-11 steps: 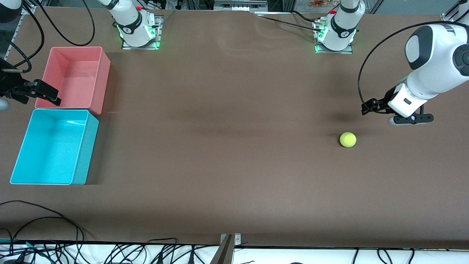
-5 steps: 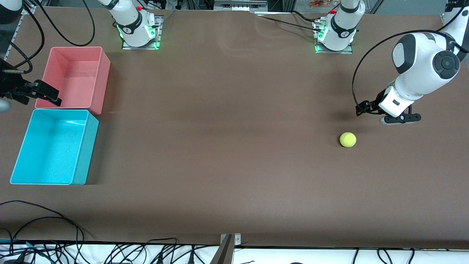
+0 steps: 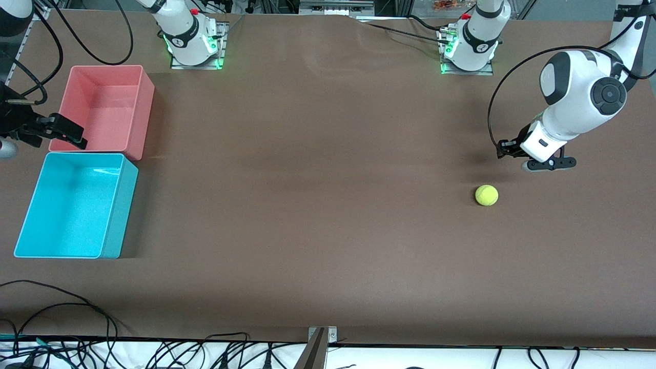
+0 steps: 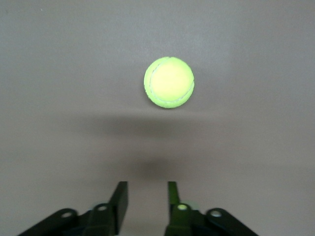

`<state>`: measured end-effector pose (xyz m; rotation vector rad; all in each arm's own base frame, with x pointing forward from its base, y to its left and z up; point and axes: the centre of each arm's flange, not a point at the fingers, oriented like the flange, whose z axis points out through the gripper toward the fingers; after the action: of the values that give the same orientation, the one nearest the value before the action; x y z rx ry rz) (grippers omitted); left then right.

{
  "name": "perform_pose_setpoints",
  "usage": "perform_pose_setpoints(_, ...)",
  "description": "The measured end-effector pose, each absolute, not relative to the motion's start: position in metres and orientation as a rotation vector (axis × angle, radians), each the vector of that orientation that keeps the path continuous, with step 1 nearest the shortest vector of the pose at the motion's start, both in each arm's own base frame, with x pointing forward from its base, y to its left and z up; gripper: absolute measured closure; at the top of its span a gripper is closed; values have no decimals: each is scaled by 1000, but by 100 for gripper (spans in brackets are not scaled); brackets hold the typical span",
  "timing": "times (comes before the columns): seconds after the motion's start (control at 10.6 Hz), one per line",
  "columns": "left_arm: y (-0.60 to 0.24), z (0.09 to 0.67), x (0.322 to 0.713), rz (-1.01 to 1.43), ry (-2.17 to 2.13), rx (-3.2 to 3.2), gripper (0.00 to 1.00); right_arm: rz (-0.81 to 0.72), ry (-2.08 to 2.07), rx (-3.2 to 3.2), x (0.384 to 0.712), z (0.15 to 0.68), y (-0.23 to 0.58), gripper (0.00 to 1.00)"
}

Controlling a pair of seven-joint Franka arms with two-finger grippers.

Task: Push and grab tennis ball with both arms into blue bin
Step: 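Move the left gripper over the tennis ball and lower it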

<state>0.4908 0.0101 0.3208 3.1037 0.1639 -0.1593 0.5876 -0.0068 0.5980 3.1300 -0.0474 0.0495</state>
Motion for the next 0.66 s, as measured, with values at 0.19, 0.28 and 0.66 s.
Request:
perform_pose_setpoints(0.19, 10, 314, 486, -181, 161, 3103, 84, 50, -47, 3130, 588, 598, -7, 0)
perform_pose_setpoints(0.28, 10, 313, 485, -184, 119, 3104, 98, 49, -47, 3130, 588, 598, -7, 0)
perform_pose_setpoints(0.66, 10, 308, 489, -134, -440, 3064, 99, 48, -46, 3130, 588, 597, -7, 0)
